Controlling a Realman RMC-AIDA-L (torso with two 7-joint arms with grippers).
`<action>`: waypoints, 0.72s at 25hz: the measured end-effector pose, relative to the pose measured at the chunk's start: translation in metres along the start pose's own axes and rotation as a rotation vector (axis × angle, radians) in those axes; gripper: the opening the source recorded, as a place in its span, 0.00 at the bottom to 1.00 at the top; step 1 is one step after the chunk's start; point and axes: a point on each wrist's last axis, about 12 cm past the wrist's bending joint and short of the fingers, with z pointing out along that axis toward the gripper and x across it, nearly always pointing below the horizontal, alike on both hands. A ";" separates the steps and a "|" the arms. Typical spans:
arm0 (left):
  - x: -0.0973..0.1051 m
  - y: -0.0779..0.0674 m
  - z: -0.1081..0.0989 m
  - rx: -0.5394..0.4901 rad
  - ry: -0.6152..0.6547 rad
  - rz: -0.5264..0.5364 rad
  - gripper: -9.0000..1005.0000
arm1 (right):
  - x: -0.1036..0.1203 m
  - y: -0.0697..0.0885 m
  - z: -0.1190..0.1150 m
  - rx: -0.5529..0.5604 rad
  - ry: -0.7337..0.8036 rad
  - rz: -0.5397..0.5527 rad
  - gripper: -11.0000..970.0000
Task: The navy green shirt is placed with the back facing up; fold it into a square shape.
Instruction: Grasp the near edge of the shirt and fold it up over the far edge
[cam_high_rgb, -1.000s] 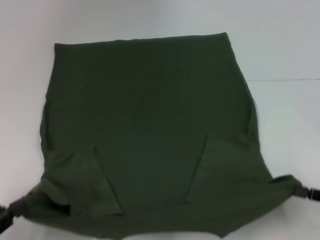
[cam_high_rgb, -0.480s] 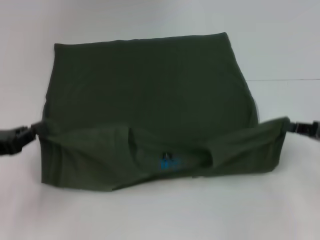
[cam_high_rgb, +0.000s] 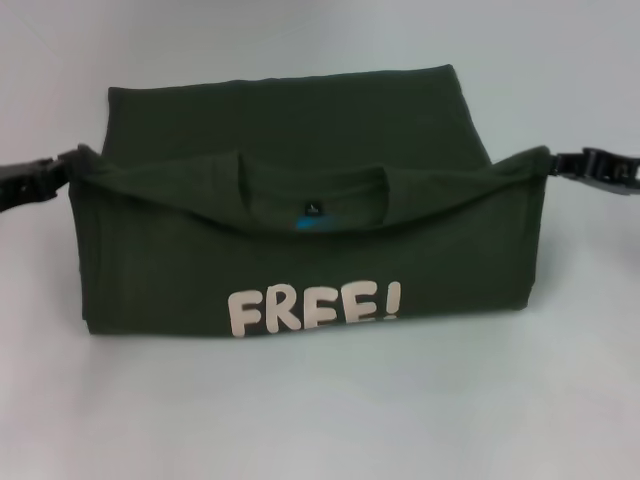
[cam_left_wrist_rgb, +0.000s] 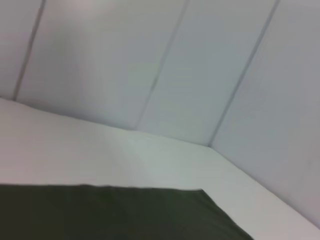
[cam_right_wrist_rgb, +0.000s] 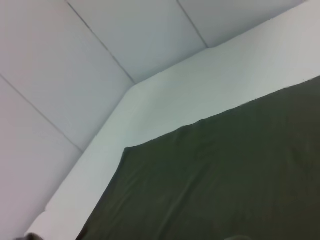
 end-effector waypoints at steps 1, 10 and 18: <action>-0.003 0.001 0.004 -0.014 -0.004 0.005 0.05 | -0.004 0.001 0.005 0.011 0.000 -0.006 0.04; -0.007 0.002 0.044 -0.138 0.002 0.029 0.05 | -0.012 0.006 0.044 0.129 -0.006 -0.022 0.06; 0.019 -0.005 0.071 -0.271 0.045 0.074 0.05 | 0.009 0.008 0.074 0.233 -0.017 -0.028 0.09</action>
